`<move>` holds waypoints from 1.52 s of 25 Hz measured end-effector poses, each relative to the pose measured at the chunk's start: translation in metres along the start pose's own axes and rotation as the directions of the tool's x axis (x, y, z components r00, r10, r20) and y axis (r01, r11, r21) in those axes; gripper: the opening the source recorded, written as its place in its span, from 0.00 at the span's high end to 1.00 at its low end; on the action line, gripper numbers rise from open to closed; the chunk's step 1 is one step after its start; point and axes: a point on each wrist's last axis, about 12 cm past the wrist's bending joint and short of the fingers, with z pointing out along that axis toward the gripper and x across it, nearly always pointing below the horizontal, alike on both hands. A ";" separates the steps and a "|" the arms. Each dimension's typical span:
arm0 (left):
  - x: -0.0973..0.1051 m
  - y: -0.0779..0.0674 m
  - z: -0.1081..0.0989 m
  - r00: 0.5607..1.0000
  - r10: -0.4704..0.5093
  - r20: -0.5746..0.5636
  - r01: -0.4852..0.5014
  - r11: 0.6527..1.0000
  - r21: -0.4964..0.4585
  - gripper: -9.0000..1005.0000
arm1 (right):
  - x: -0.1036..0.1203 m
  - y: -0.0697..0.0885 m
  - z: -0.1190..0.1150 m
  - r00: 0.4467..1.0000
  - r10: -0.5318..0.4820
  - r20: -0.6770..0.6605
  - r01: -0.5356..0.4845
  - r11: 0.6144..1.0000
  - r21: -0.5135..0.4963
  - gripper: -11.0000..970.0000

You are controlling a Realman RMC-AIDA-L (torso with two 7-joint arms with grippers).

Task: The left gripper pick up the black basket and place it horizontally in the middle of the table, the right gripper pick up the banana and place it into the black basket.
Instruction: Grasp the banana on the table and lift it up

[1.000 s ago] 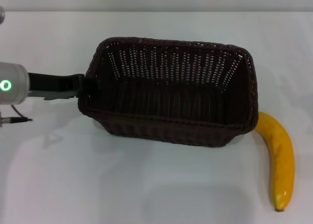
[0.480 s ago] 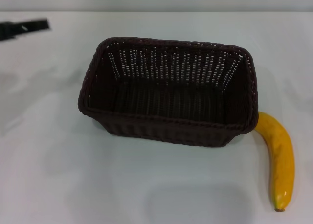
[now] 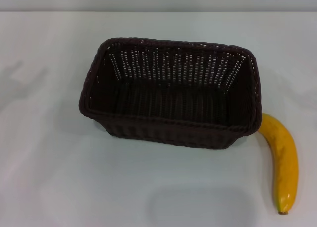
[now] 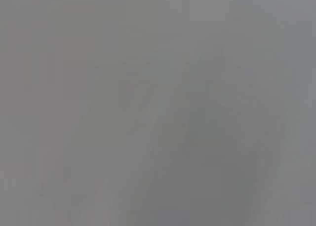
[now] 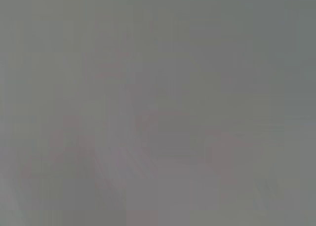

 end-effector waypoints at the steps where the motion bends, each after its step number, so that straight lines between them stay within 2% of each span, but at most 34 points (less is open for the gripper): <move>1: 0.002 0.002 -0.004 1.000 0.003 0.012 -0.003 1.000 -0.005 0.12 | -0.010 0.002 0.000 0.998 0.002 -0.065 -0.002 1.000 -0.004 0.13; 4: 0.009 0.008 -0.011 1.000 0.002 0.028 -0.001 1.000 -0.023 0.12 | -0.030 0.014 -0.005 0.975 -0.008 -0.222 0.015 0.999 0.028 0.14; 8: 0.016 0.014 -0.020 0.998 -0.007 0.057 0.010 0.998 -0.056 0.12 | -0.055 0.041 -0.004 0.921 -0.054 -0.387 0.095 0.991 0.089 0.15; 12: 0.023 0.017 -0.022 0.997 -0.018 0.070 0.022 0.998 -0.062 0.12 | -0.067 0.074 0.017 0.836 -0.076 -0.544 0.145 0.986 0.086 0.16; 14: 0.025 0.018 -0.022 0.997 -0.016 0.077 0.021 0.998 -0.064 0.12 | -0.064 0.088 0.032 0.775 -0.080 -0.627 0.179 0.979 0.096 0.16; 15: 0.025 0.018 -0.022 0.997 -0.011 0.081 0.016 0.998 -0.064 0.12 | -0.064 0.088 0.032 0.775 -0.080 -0.627 0.179 0.979 0.096 0.16; 17: 0.025 0.019 -0.025 0.996 0.002 0.093 0.004 0.997 -0.072 0.12 | -0.053 0.112 0.067 0.675 -0.107 -0.730 0.228 0.971 0.069 0.17; 22: 0.026 0.021 -0.034 0.993 0.039 0.112 -0.028 0.995 -0.099 0.12 | -0.035 0.136 0.103 0.582 -0.117 -0.805 0.250 0.967 0.040 0.18; 30: 0.024 0.023 -0.041 0.990 0.065 0.121 -0.051 0.992 -0.119 0.12 | -0.011 0.161 0.133 0.443 -0.111 -0.890 0.318 0.947 0.040 0.19; 33: 0.021 0.026 -0.047 0.990 0.076 0.123 -0.059 0.989 -0.133 0.12 | -0.001 0.171 0.143 0.399 -0.118 -0.909 0.301 0.954 0.009 0.20; 38: 0.018 0.028 -0.051 0.987 0.093 0.128 -0.074 0.986 -0.146 0.12 | 0.024 0.179 0.152 0.336 -0.095 -0.937 0.248 0.969 -0.009 0.21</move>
